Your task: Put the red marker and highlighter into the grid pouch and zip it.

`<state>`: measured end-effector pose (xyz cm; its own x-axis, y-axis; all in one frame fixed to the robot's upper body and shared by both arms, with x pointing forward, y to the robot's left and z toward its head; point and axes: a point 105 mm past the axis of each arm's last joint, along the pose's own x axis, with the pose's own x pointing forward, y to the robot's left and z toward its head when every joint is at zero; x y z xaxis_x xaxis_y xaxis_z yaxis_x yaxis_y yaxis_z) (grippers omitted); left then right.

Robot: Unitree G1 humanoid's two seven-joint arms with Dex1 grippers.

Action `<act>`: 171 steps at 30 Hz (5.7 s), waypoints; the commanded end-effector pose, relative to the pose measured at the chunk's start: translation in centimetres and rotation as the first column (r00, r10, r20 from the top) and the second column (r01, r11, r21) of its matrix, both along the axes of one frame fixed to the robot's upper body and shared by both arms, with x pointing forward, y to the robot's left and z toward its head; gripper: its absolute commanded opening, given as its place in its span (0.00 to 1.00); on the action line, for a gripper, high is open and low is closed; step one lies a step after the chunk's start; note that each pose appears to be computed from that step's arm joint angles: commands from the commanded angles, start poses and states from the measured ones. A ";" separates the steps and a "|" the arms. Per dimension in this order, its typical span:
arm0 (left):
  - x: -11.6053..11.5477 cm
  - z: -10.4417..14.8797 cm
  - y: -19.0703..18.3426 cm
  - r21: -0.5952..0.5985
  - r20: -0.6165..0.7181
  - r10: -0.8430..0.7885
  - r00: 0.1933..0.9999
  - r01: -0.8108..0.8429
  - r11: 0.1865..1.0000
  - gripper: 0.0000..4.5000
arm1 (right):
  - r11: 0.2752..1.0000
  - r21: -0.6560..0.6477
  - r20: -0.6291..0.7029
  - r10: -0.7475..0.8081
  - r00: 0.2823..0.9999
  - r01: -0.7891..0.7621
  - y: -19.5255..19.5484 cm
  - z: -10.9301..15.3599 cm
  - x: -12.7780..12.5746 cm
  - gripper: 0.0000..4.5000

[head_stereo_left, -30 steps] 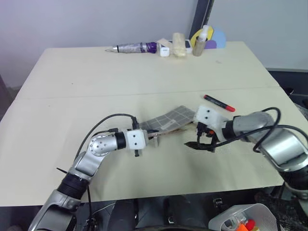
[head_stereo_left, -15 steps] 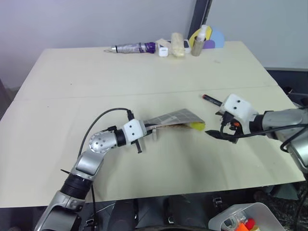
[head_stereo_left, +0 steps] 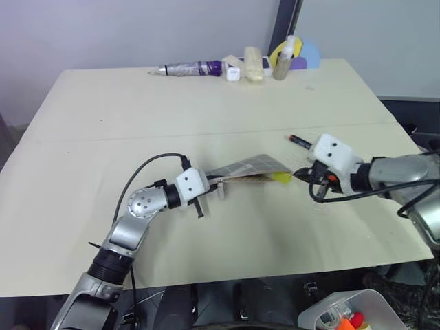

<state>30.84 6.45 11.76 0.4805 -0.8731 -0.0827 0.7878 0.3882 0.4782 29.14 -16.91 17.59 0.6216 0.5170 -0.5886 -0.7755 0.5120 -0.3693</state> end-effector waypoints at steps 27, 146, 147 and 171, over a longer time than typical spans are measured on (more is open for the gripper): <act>0.1 1.6 -0.2 -0.046 0.040 0.009 0.999 -0.007 0.999 0.00 | 0.999 -0.033 0.046 -0.018 0.999 0.019 -1.1 1.0 -0.7 0.02; 1.0 1.2 -2.1 0.014 0.073 0.043 0.996 -0.044 0.999 0.00 | 0.931 -0.361 0.157 0.118 0.980 -0.054 -0.4 -0.3 1.7 0.07; 0.9 1.2 -2.3 0.012 0.073 0.040 0.997 -0.041 0.999 0.00 | 0.930 -0.363 0.158 0.133 0.978 -0.067 0.1 -0.3 1.7 0.07; 1.5 1.9 -1.0 -0.081 -0.025 0.089 0.996 -0.091 0.993 0.00 | 0.983 -0.121 0.254 0.165 0.953 -0.137 3.2 4.6 1.0 0.86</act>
<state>31.96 5.13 12.03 0.5395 -0.8380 -0.0819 0.7718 0.4533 0.4459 30.88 -13.84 19.51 0.6636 0.5107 -0.5467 -0.7375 0.3243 -0.5923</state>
